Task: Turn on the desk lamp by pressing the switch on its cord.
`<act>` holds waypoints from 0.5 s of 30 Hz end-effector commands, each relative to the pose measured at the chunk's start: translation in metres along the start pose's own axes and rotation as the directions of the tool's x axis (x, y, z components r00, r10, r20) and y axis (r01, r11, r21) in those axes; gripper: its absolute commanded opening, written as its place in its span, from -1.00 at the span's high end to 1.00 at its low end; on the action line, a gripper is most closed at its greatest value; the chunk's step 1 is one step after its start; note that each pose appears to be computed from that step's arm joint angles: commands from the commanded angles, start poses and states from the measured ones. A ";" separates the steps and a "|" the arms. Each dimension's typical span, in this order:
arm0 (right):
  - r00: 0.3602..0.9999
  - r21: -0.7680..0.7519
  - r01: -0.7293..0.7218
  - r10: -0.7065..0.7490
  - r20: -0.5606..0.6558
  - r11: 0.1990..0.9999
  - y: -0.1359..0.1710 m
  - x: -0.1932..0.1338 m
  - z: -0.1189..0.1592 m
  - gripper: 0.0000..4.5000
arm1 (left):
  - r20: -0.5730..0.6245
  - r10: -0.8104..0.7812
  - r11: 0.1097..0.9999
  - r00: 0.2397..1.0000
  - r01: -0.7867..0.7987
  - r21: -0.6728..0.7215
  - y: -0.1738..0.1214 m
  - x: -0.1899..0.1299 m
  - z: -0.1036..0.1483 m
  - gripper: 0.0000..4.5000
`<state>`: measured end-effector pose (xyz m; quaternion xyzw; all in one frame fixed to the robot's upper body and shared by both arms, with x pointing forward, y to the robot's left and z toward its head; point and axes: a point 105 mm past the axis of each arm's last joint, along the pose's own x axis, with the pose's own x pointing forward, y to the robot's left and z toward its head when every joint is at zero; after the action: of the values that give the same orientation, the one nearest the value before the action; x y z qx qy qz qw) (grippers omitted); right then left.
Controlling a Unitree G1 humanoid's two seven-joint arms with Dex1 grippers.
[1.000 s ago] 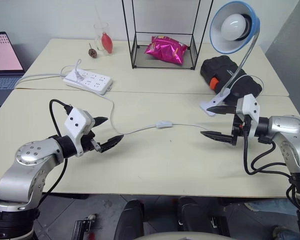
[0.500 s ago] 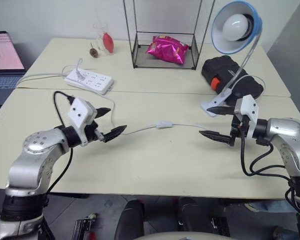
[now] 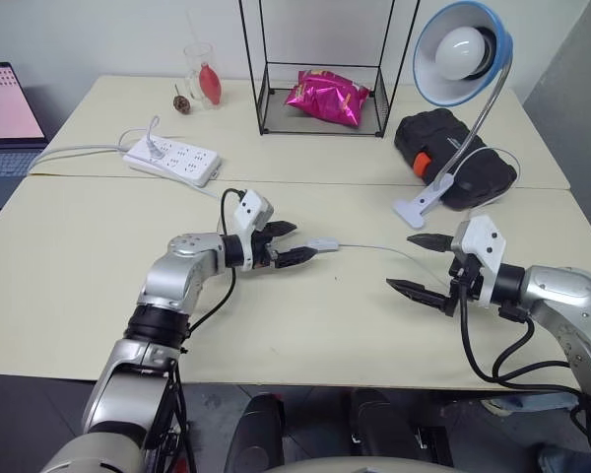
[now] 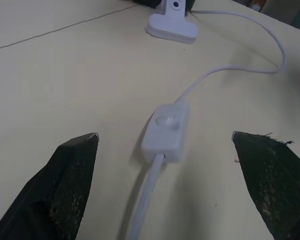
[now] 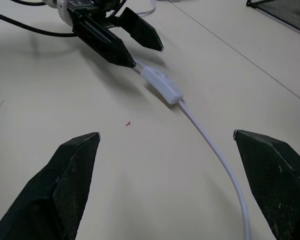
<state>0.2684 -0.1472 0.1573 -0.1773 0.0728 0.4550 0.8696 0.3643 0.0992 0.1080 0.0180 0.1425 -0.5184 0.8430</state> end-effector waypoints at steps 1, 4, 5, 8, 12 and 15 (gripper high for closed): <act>0.999 -0.041 0.031 -0.030 0.027 0.999 0.000 -0.007 0.013 -1.00 | -0.020 -0.046 0.999 0.999 0.046 -0.009 0.000 0.006 0.003 -0.98; 0.999 -0.044 0.038 -0.037 0.026 0.998 0.001 -0.008 0.013 -1.00 | -0.035 -0.079 0.997 0.996 0.078 -0.028 -0.002 0.009 0.001 -0.98; 0.999 -0.044 0.039 -0.038 0.025 0.998 0.002 -0.009 0.013 -1.00 | -0.037 -0.082 0.996 0.996 0.080 -0.028 -0.002 0.011 0.001 -0.91; 0.999 -0.046 0.041 -0.040 0.024 0.998 0.003 -0.009 0.013 -1.00 | -0.039 -0.091 0.996 0.995 0.090 -0.029 -0.003 0.013 0.002 -0.64; 0.999 -0.048 0.040 -0.039 0.021 0.998 0.004 -0.009 0.013 -1.00 | -0.044 -0.107 0.994 0.993 0.106 -0.030 -0.006 0.018 0.000 -0.26; 0.999 -0.050 0.036 -0.035 0.022 0.998 0.004 -0.008 0.013 -1.00 | -0.062 -0.124 0.992 0.990 0.123 -0.029 -0.009 0.018 -0.004 0.02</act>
<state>0.2623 -0.1469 0.1591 -0.1822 0.0705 0.4429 0.8750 0.3649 0.0840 0.0963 0.0056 0.1798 -0.5528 0.8137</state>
